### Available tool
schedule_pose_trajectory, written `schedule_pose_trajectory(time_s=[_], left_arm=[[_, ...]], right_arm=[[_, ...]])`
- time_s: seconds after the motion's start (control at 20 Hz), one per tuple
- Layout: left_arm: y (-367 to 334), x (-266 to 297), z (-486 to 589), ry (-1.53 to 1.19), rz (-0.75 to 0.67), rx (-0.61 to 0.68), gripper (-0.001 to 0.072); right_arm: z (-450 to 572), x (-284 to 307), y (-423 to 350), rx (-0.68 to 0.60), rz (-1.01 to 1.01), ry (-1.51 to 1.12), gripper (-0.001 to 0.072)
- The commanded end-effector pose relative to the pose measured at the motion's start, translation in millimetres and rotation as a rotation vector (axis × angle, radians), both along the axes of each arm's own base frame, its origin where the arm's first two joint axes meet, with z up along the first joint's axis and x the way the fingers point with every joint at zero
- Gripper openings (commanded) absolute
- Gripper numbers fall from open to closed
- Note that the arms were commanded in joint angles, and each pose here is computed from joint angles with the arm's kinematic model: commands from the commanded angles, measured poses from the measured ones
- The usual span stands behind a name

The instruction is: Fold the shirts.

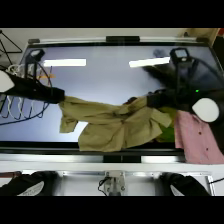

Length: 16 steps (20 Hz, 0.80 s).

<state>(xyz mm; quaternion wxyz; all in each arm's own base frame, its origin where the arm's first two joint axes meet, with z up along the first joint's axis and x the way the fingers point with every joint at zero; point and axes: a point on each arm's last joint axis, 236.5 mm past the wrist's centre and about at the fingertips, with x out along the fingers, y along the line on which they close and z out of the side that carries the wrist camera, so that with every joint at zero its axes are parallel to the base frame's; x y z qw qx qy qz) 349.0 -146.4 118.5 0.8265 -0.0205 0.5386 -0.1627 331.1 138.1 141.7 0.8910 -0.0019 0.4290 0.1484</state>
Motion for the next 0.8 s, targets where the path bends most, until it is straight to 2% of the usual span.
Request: schedule_pose_trajectory(time_s=[0.0, 0.05, 0.1, 0.3, 0.35, 0.6, 0.75], left_arm=[[-9, 38, -49, 0.007, 0.029, -0.003, 0.0170], [-11, 47, -58, 0.011, 0.030, 0.000, 0.0483], [-8, 55, -63, 0.012, 0.009, 0.027, 0.0720], [48, 59, -47, -0.002, -0.109, 0.328, 0.0720], [53, 51, -50, 0.030, -0.133, 0.352, 0.0718], [-9, 5, -117, 0.126, -0.291, 0.302, 0.0714], [-51, -3, -157, 0.100, -0.320, 0.279, 0.0714]], right_arm=[[-41, 0, 11, 0.093, -0.055, 0.040, 0.0066], [-46, 3, 12, 0.107, -0.070, 0.033, 0.0066], [-48, 5, 12, 0.112, -0.072, 0.022, 0.0066], [-54, 13, 13, 0.109, -0.074, 0.014, 0.0066], [-61, 15, 14, 0.101, -0.076, 0.030, 0.0066], [-104, 19, 22, 0.083, -0.076, 0.143, 0.0067], [-113, 21, 24, 0.075, -0.069, 0.163, 0.0066]])
